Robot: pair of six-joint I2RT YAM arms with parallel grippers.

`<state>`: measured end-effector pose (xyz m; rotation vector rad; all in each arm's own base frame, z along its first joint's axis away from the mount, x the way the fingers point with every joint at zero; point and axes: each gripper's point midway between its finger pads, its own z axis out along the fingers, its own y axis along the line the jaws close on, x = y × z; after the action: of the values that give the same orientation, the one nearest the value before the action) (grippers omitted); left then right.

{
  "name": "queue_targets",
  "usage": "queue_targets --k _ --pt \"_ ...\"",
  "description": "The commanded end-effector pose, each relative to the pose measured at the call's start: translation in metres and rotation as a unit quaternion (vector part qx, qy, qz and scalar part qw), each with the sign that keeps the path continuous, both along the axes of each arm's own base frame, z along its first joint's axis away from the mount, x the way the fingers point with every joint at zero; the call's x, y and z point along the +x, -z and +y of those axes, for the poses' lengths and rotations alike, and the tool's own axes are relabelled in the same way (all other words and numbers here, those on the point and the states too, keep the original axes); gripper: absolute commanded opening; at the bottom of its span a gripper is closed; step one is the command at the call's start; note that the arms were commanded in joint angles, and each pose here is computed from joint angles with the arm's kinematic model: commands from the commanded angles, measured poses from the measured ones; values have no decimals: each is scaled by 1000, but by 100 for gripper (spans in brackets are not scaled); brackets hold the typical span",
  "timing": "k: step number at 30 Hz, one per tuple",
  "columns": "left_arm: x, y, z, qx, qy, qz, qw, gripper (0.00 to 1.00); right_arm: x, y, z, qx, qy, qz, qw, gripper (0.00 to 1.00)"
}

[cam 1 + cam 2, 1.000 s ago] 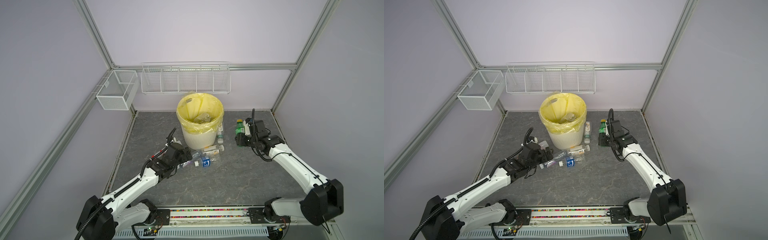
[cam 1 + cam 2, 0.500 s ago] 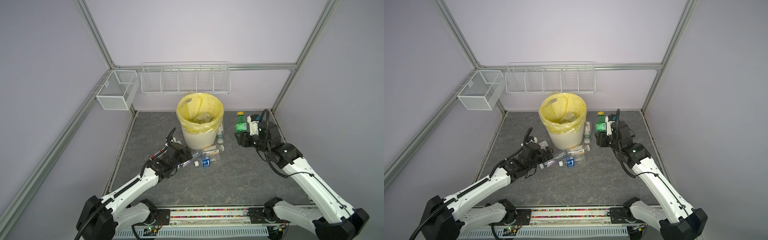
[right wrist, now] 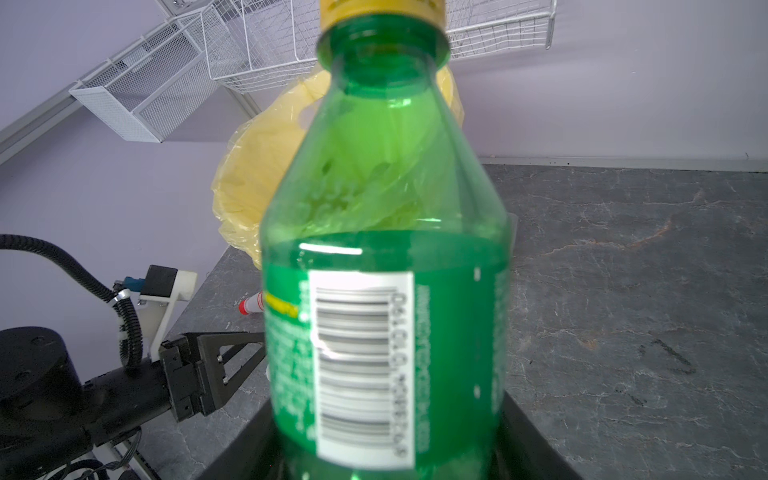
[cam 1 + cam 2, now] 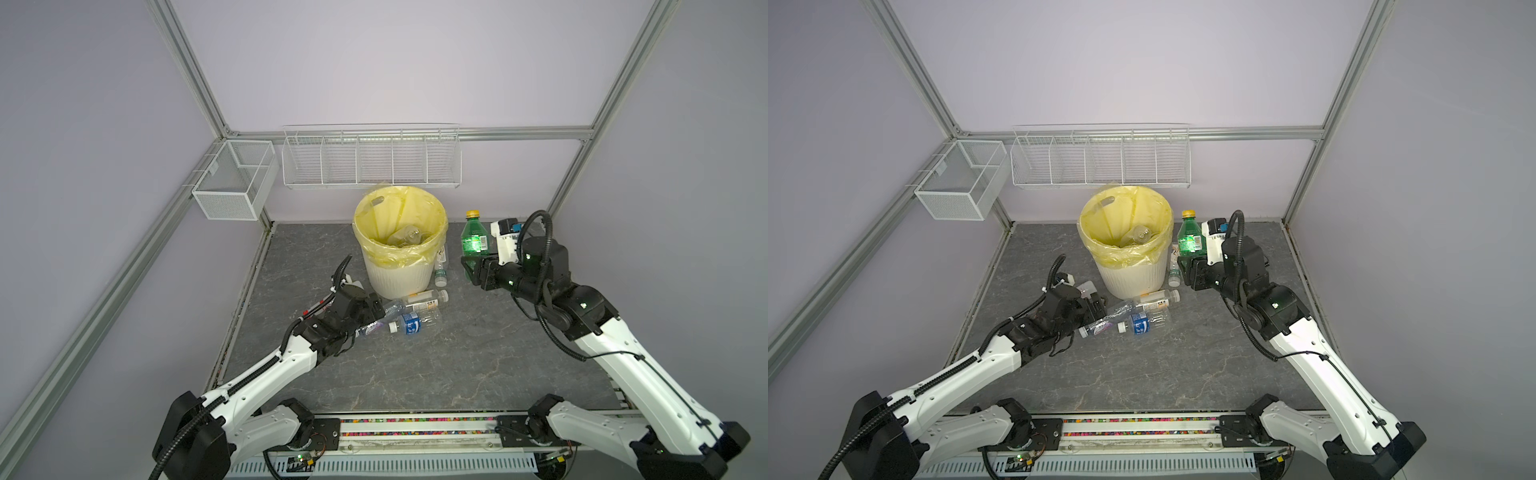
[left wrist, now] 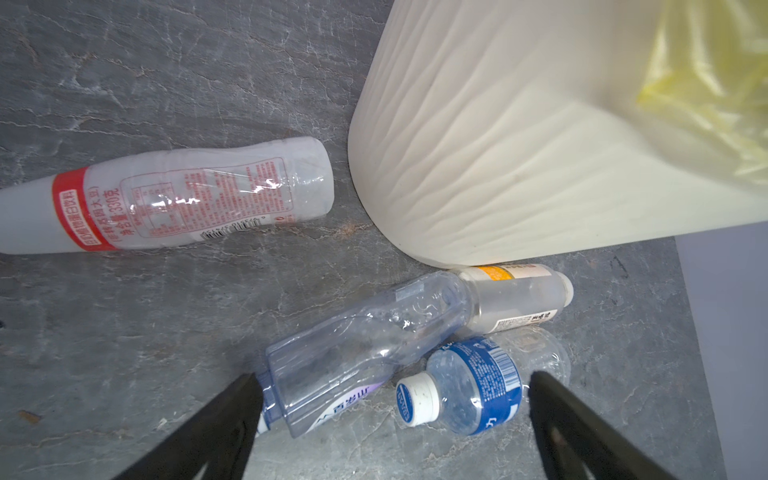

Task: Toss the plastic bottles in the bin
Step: 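Lift the green bottle with the right gripper and carry it over the bin, then open the right gripper to drop the green bottle into the bin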

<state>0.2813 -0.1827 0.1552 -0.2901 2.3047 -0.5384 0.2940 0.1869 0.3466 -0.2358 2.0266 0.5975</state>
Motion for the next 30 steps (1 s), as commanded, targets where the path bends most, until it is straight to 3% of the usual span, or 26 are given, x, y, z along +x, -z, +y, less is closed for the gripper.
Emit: queue_targets --k 1,10,17,23,30 --pt "4 -15 0 -15 -11 -13 1000 99 -11 -13 -7 -10 -7 -33 999 62" --pt "2 -8 2 -8 -9 -5 1000 100 -53 2 -28 -12 -24 -50 998 63" --pt "-1 -2 2 -3 -6 2 1000 99 -51 -4 -19 4 -36 -52 998 62" --pt "-5 0 9 -1 -12 -3 1000 100 -23 -34 20 7 -64 -60 996 61" --pt "-7 -1 13 0 -12 -7 1000 99 67 -58 94 0 -61 -34 998 61"
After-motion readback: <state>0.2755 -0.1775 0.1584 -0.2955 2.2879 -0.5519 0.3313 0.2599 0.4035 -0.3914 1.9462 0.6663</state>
